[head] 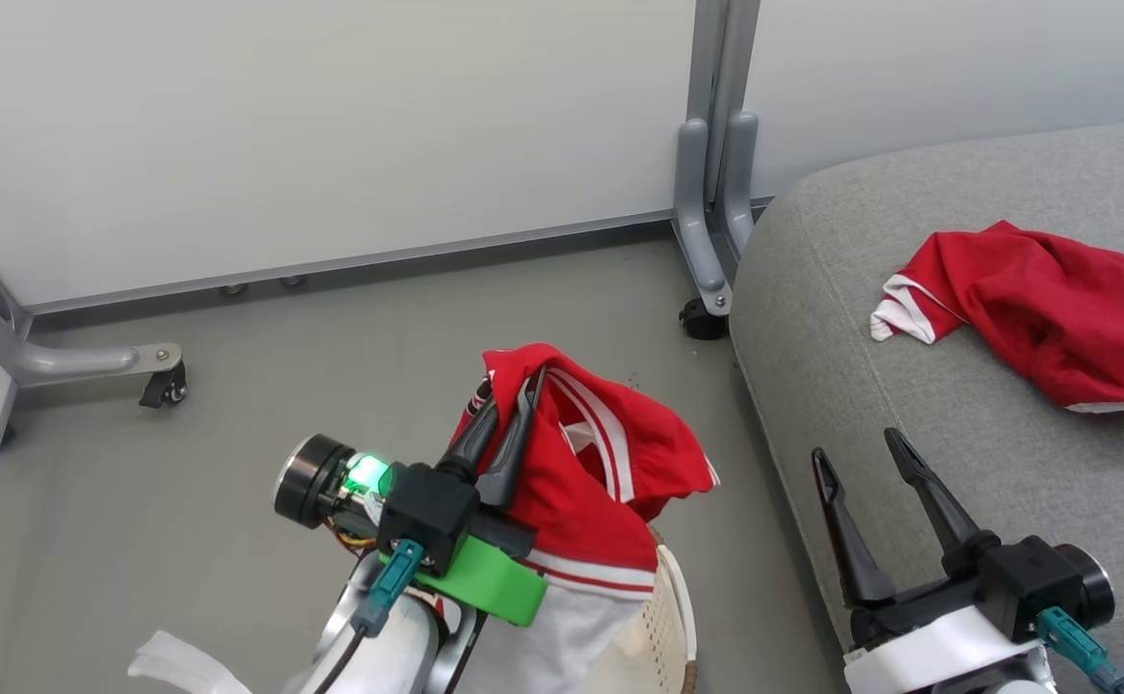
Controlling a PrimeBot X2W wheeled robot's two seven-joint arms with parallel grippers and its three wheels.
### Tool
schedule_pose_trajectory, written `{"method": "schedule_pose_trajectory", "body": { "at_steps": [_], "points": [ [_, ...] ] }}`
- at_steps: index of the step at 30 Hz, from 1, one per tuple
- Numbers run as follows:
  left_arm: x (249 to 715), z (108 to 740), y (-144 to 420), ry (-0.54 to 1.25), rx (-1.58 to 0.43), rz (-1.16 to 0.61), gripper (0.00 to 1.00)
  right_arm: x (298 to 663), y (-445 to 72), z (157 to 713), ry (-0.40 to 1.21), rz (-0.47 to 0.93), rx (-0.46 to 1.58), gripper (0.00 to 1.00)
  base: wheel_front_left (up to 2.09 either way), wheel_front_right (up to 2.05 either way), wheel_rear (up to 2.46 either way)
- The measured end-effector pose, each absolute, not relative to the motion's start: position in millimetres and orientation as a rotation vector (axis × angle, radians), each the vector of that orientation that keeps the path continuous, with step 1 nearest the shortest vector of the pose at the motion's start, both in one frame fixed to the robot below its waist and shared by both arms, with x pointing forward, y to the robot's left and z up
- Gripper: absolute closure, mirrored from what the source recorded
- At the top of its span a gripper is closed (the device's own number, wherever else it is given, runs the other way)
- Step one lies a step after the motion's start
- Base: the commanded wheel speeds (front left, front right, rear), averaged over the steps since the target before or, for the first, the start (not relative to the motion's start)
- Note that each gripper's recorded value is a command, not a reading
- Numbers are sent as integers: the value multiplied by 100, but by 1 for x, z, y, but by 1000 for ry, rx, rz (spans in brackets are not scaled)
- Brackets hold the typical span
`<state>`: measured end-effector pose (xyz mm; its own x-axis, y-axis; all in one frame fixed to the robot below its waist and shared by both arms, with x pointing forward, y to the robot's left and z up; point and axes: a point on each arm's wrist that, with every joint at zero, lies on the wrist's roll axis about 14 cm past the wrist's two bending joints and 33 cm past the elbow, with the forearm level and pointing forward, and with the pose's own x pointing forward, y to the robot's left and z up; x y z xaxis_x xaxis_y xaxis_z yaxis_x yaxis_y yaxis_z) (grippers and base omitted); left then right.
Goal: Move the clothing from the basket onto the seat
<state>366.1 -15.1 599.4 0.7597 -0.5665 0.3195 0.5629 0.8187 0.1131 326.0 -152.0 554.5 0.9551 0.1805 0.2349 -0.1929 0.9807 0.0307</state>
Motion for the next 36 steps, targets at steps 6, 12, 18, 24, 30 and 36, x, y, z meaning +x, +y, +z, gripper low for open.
{"method": "schedule_pose_trajectory", "body": {
  "at_steps": [6, 12, 18, 24, 30, 36],
  "points": [
    [359, 613, -19, -397, 10, -636, 100, 325, -146, 556, -237, 208, 60, 0, 0, 0, 0],
    [351, 608, -32, -384, 6, -699, 100, 323, -126, 563, -254, 276, 118, 0, 0, 0, 0],
    [340, 590, -50, -331, 10, -787, 100, 325, -103, 565, -249, 376, 128, 0, 0, 0, 0],
    [330, 591, -67, -333, 4, -862, 100, 328, -92, 555, -214, 433, 91, 0, 0, 0, 0],
    [321, 613, -77, -401, -20, -902, 100, 325, -85, 518, -96, 469, 79, 0, 0, 0, 0],
    [320, 620, -80, -420, -28, -914, 100, 325, -86, 504, -47, 465, 90, 100, 0, 0, 0]
  ]
}}
